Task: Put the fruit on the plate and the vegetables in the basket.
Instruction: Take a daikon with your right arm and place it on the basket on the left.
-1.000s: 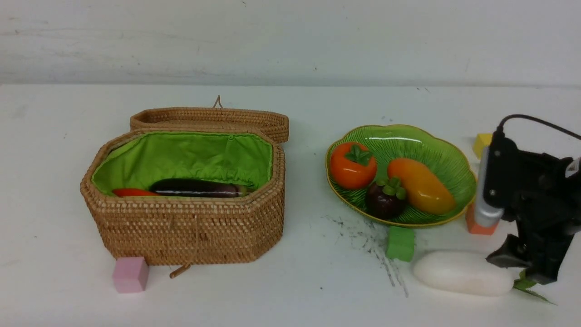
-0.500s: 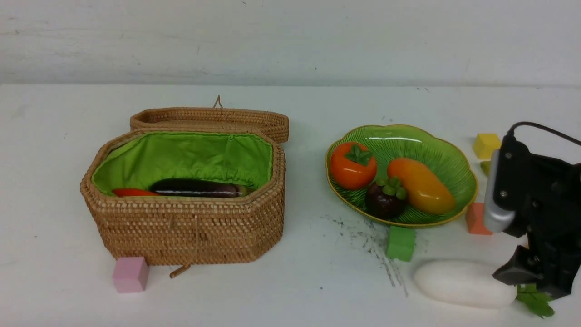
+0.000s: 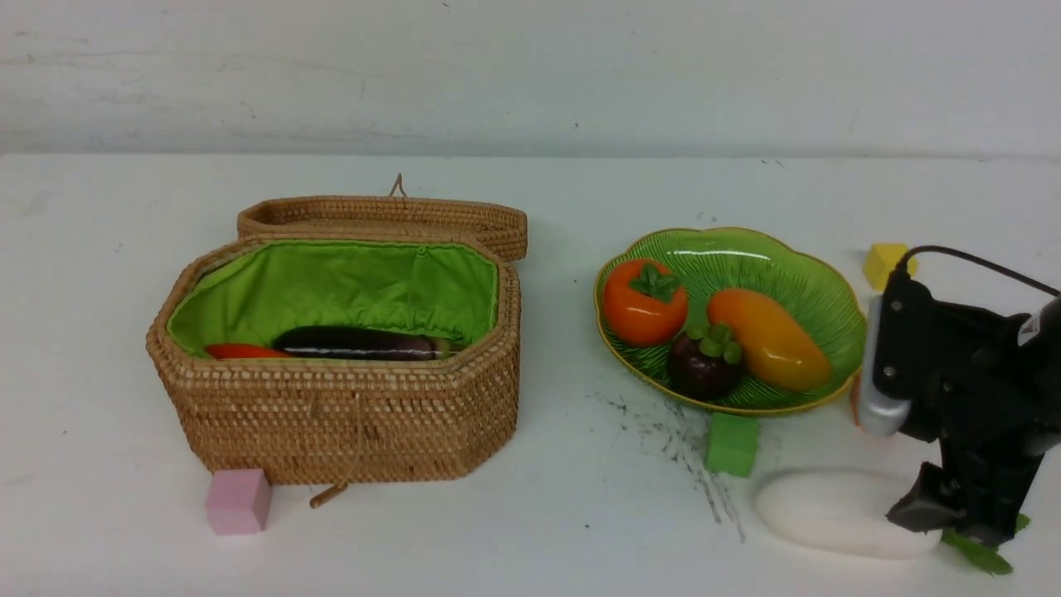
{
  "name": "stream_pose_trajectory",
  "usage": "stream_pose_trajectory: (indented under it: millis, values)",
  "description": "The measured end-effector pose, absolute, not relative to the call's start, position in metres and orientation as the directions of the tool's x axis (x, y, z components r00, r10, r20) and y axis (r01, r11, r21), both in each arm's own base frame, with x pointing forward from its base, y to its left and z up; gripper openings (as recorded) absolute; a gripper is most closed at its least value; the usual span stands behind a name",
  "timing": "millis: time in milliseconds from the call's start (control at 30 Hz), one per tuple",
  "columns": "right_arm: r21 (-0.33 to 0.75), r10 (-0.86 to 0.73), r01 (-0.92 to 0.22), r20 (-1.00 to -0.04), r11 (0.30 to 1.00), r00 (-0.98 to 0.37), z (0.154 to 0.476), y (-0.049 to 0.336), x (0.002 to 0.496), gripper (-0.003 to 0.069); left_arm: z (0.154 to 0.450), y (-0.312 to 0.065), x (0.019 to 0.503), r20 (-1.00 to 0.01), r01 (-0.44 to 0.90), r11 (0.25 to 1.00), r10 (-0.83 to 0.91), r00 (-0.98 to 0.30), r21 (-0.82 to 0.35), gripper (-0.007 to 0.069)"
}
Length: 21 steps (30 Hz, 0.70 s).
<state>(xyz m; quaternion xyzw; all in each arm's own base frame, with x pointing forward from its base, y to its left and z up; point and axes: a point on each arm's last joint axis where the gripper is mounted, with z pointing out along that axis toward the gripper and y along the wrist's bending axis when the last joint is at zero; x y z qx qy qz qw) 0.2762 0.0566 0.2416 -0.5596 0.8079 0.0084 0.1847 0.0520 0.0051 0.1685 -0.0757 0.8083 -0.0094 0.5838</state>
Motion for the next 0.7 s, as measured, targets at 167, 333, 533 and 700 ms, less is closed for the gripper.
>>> stream_pose_trajectory:
  millis: [167, 333, 533, 700]
  values:
    - [-0.164, -0.906, -0.916, -0.285, 0.366, -0.311, 0.225, 0.057, 0.285, 0.0627, 0.168, 0.005, 0.052, -0.942, -0.111, 0.988, -0.133, -0.307, -0.104, 0.0111]
    - [-0.114, -0.909, -0.926, -0.265, 0.361, -0.321, 0.2, 0.059, 0.295, 0.0624, 0.168, 0.005, 0.052, -0.942, -0.111, 0.988, -0.133, -0.307, -0.104, 0.0113]
    - [-0.033, -0.938, -0.956, -0.206, 0.292, -0.28, 0.156, 0.061, 0.306, 0.057, 0.168, 0.005, 0.052, -0.942, -0.111, 0.988, -0.133, -0.307, -0.104, 0.0118]
    - [-0.046, -0.947, -0.963, -0.197, 0.267, -0.253, 0.156, 0.06, 0.309, 0.0533, 0.168, 0.005, 0.052, -0.942, -0.111, 0.988, -0.133, -0.307, -0.104, 0.0124]
